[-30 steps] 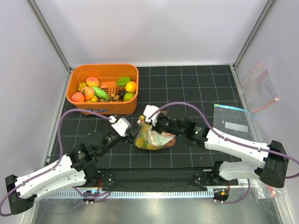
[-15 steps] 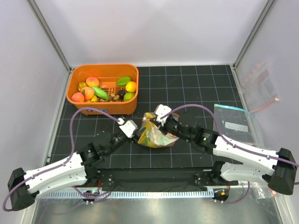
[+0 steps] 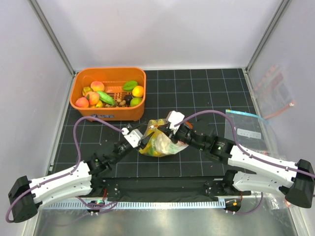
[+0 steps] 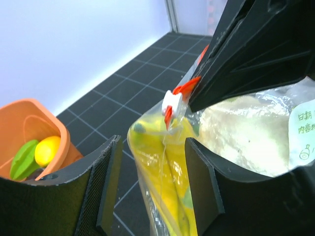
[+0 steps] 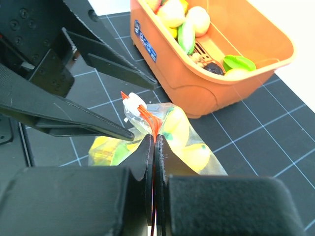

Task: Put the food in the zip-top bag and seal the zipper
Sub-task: Zip the zipper food storage bag at the center of the board.

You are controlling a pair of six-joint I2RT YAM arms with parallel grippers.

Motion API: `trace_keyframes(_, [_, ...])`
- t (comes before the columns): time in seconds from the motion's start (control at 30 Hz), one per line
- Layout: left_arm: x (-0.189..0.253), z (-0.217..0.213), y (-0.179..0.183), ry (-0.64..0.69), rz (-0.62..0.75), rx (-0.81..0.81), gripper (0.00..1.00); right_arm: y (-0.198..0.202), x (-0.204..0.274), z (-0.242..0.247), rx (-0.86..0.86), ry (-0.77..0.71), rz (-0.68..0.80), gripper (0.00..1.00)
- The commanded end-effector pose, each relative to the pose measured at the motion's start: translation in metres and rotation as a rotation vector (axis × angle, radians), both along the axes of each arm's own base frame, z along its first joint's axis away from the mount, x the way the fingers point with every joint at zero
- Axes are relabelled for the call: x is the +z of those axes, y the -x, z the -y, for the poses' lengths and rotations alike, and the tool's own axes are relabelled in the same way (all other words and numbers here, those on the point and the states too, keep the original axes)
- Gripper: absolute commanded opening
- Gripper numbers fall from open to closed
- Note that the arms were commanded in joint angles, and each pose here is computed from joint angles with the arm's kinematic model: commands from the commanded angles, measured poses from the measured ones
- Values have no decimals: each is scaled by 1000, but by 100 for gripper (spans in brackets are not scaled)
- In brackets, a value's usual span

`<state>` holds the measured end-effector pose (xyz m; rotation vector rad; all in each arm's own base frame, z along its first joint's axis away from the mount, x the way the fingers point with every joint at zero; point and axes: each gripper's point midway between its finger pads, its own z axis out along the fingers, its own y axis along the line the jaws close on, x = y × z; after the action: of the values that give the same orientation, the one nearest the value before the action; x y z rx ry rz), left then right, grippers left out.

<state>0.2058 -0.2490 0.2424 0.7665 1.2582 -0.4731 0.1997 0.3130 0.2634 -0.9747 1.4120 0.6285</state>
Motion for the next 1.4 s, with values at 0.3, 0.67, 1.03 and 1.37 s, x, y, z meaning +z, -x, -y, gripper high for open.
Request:
trace_keyframes(0.3, [32, 9, 11, 72, 111, -89, 37, 9, 42, -4, 56, -133, 70, 1])
trace_keyframes(0.67, [40, 0, 13, 112, 109, -66, 0, 15, 45, 0, 79, -121, 94, 34])
trace_keyframes(1.03, [40, 19, 46, 62, 112, -280, 0, 42, 64, -4, 241, -98, 170, 60])
trace_keyframes(1.37, [36, 27, 48, 13, 79, -319, 0, 37, 41, -20, 282, -22, 284, 55])
